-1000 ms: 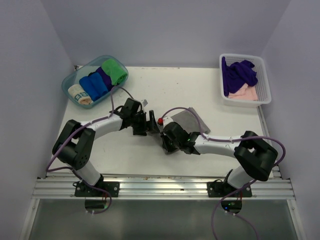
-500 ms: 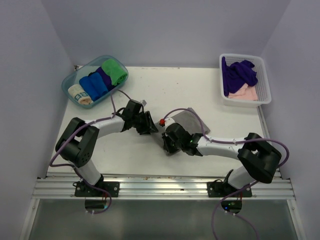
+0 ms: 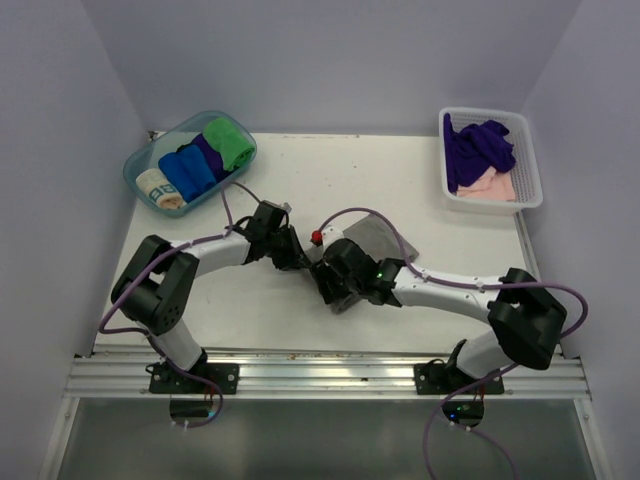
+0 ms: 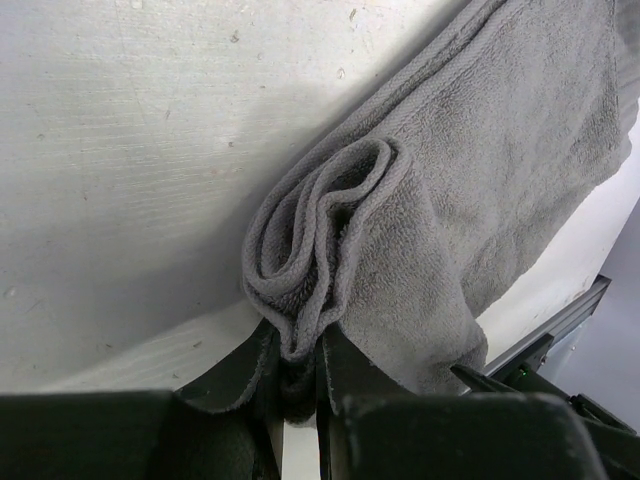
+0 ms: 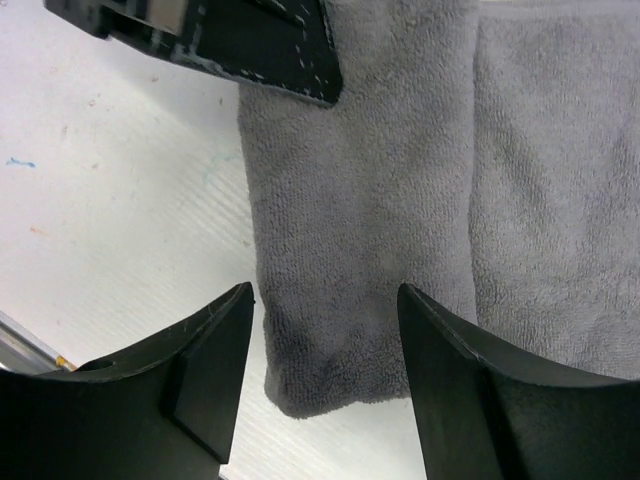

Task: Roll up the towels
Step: Roll the towel

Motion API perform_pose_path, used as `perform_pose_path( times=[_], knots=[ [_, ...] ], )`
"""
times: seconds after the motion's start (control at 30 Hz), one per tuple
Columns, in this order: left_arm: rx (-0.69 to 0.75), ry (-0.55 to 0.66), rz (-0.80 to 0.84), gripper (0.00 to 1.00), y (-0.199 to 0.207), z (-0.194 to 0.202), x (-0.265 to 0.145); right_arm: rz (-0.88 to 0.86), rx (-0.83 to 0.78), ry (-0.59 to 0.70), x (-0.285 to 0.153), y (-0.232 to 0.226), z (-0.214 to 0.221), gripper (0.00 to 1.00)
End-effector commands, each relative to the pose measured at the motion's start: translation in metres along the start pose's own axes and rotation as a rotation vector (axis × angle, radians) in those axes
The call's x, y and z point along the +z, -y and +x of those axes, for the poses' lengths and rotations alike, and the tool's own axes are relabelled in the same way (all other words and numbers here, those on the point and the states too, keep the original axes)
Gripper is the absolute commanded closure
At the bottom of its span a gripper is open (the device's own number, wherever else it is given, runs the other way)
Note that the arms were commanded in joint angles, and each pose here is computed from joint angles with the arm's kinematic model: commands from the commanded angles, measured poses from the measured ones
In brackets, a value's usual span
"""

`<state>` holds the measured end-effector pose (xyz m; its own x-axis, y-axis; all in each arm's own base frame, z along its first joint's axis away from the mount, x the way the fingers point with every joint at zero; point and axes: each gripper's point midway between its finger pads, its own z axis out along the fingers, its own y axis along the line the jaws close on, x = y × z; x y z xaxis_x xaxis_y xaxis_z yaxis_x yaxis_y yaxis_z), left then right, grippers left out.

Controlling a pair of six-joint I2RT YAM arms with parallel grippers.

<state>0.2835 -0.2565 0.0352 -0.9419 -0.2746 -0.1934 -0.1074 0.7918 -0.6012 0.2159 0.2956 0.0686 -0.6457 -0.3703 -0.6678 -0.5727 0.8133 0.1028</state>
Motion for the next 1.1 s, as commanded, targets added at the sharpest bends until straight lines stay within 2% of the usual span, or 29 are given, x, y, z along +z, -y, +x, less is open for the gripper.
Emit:
perform_pose_path(
  times=[0.0, 0.3, 0.47, 0.57, 0.6, 0.63, 0.67, 0.77, 0.8, 0.87, 1.0, 1.07],
  knots=[
    [-0.019, -0.002, -0.027, 1.00, -0.001, 0.004, -0.002, 0.055, -0.082, 0.024, -0.003, -0.001, -0.015, 0.37],
    [-0.012, 0.022, -0.016, 1.00, 0.007, -0.001, -0.012, 0.089, -0.200, 0.019, 0.020, -0.015, -0.014, 0.42],
    [-0.011, 0.024, 0.000, 1.00, 0.010, 0.000, -0.016, 0.134, -0.222, -0.025, 0.045, -0.009, 0.002, 0.52],
    [-0.006, 0.040, 0.000, 1.00, 0.010, -0.001, -0.020, 0.140, -0.201, -0.048, 0.052, -0.008, 0.009, 0.73],
    [-0.004, 0.045, 0.005, 1.00, 0.010, -0.001, -0.021, 0.127, -0.191, -0.040, 0.050, -0.010, 0.007, 0.89],
    [-0.004, 0.049, 0.010, 1.00, 0.010, 0.000, -0.022, 0.114, -0.176, -0.032, 0.048, -0.012, 0.006, 0.97],
    [-0.004, 0.056, 0.014, 1.00, 0.010, -0.001, -0.024, 0.081, -0.162, -0.027, 0.046, -0.017, 0.004, 1.00],
    [0.006, 0.090, 0.024, 0.78, 0.012, -0.007, -0.035, -0.012, -0.098, 0.017, 0.036, -0.026, -0.011, 1.00],
    [0.001, 0.099, 0.020, 0.67, 0.010, -0.011, -0.039, -0.042, -0.081, 0.018, 0.034, -0.028, -0.011, 1.00],
    [0.009, 0.133, 0.028, 0.56, 0.011, -0.018, -0.050, -0.140, -0.018, 0.044, 0.026, -0.038, -0.023, 1.00],
    [0.008, 0.199, 0.042, 0.44, 0.011, -0.032, -0.071, -0.269, 0.086, 0.042, 0.018, -0.044, -0.029, 1.00],
    [0.005, 0.230, 0.041, 0.44, 0.011, -0.038, -0.081, -0.325, 0.137, 0.070, 0.015, -0.048, -0.041, 1.00]
  ],
)
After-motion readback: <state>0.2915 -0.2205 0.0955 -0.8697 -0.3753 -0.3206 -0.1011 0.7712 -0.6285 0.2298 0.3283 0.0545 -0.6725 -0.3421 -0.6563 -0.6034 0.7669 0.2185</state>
